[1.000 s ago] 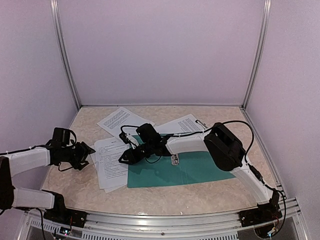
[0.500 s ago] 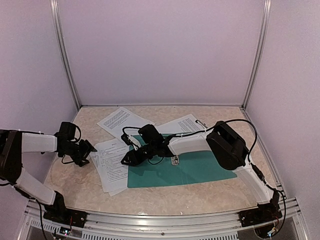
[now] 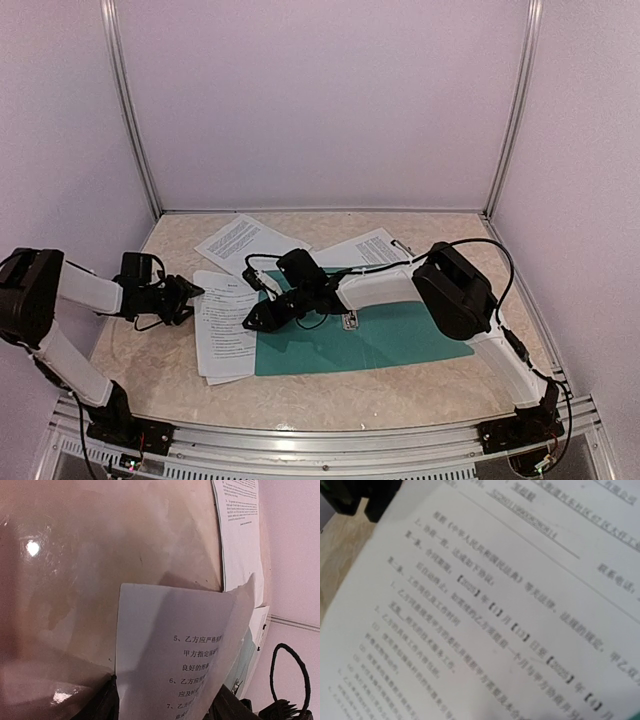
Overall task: Put the files into the folder
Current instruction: Pick up the file from the center of the board.
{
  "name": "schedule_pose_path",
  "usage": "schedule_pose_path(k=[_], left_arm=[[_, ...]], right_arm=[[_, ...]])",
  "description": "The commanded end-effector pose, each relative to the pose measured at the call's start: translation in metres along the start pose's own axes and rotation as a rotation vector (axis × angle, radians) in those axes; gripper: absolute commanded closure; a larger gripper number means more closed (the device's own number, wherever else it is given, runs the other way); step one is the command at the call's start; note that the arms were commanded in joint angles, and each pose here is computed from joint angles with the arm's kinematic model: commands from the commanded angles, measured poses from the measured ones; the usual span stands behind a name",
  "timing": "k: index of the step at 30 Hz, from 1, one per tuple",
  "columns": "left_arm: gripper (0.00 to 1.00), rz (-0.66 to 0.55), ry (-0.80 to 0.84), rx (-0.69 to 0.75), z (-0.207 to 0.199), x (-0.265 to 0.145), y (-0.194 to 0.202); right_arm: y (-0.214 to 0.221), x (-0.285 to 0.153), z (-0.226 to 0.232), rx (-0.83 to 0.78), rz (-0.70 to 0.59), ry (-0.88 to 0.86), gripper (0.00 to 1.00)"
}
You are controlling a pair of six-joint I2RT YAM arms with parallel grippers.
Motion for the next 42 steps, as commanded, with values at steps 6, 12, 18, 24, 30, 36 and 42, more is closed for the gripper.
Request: schedule_pose_path(k=[6, 12, 18, 24, 30, 36, 42], left_arm=[[0.43, 0.052, -0.060, -0.067, 0.026, -0.006, 0.015], [0.44, 0.052, 0.003, -0.077, 0.018, -0.020, 0.021], [0.44, 0.043, 0.038, -0.045, 0.007, -0.026, 0.026], [0.44, 0.079, 0.019, -0.037, 0.012, -0.009, 0.025], [0.47, 0.136, -0.013, -0.057, 0.024, 0.011, 0.026], [0.63, 0.149, -0.025, -0.035, 0.026, 0.012, 0.033], [0.98, 0.152, -0.031, 0.043, 0.015, 0.004, 0.033]], right_arm=[[0.041, 0.007, -0.004, 0.096, 0.143, 0.011, 0.68], [0.041, 0.009, -0.005, 0.097, 0.146, 0.010, 0.68], [0.041, 0.010, -0.005, 0.097, 0.143, 0.005, 0.69], [0.039, 0.009, -0.003, 0.095, 0.140, 0.003, 0.69], [0.039, 0.007, -0.002, 0.094, 0.142, 0.004, 0.70], [0.037, 0.006, -0.002, 0.092, 0.141, 0.004, 0.70], [0.027, 0.001, 0.002, 0.073, 0.125, -0.005, 0.53]])
Point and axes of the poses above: each gripper's point midway between its finger pads, its own x axis out along the fingers, its own z axis along the line the jaws close on, y = z × x, the point moved 8 cm from there along -x, back along the fingers, and after that the axes turned 13 degrees about -x, right-handed, at the moved point
